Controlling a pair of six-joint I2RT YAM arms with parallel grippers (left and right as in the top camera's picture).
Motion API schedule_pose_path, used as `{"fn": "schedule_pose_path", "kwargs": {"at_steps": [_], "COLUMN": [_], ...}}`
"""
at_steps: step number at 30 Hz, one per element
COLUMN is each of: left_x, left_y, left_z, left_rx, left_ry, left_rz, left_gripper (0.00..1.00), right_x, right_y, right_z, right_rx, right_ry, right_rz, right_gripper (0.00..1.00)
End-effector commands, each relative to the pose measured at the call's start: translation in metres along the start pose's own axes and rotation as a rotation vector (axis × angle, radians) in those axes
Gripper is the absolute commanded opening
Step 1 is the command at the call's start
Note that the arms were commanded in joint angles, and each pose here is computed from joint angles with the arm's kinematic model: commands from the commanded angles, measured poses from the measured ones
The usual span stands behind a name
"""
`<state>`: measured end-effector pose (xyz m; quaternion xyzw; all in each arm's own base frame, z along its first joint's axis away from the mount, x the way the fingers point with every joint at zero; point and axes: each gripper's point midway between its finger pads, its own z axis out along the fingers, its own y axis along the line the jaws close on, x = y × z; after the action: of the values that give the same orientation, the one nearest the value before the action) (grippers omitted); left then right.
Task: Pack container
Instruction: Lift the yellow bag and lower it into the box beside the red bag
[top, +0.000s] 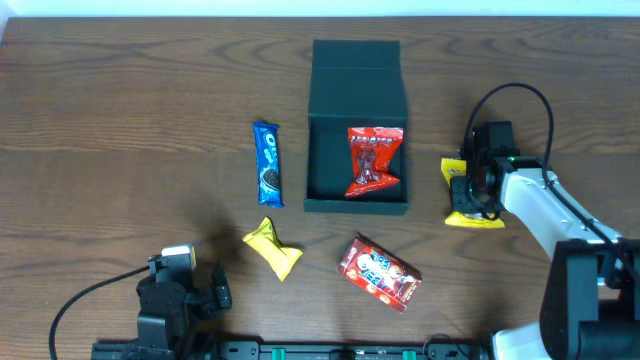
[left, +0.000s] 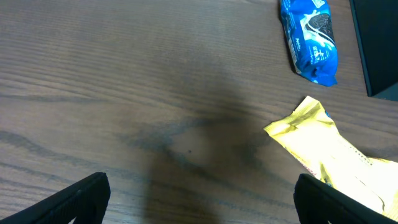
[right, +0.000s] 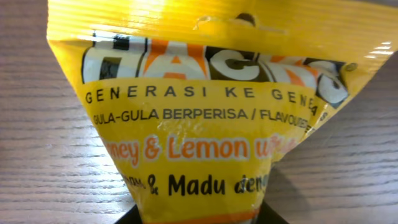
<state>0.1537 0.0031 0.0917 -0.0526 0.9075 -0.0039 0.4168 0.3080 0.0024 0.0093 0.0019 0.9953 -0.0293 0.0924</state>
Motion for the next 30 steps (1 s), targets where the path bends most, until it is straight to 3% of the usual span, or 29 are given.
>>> {"fn": "schedule_pose_path", "kwargs": {"at_steps": [1, 8, 14, 26, 30], "left_x": [0.016, 0.016, 0.016, 0.016, 0.016], "left_y": [0.003, 0.003, 0.003, 0.003, 0.003], "left_z": [0.008, 0.008, 0.008, 0.008, 0.008], "left_rx": [-0.014, -0.014, -0.014, -0.014, -0.014], "left_ry": [0.05, 0.05, 0.05, 0.05, 0.05], "left_rz": [0.021, 0.021, 0.021, 0.021, 0.021], "left_gripper": [0.96, 0.95, 0.96, 0.95, 0.95], "right_x": [0.01, 0.009, -0.001, -0.028, -0.028], "right_y": [0.007, 0.01, 0.013, 0.03, 0.056], "right_z": [0.009, 0.008, -0.01, -0.128, -0.163], "right_rx": [-0.033, -0.034, -0.042, -0.135, -0.223], "right_ry": [0.041, 0.036, -0.029, -0.331, -0.391], "right_rz": [-0.004, -0.003, 0.039, 0.058, 0.071], "right_gripper": [0.17, 0.03, 0.02, 0.01, 0.02]}}
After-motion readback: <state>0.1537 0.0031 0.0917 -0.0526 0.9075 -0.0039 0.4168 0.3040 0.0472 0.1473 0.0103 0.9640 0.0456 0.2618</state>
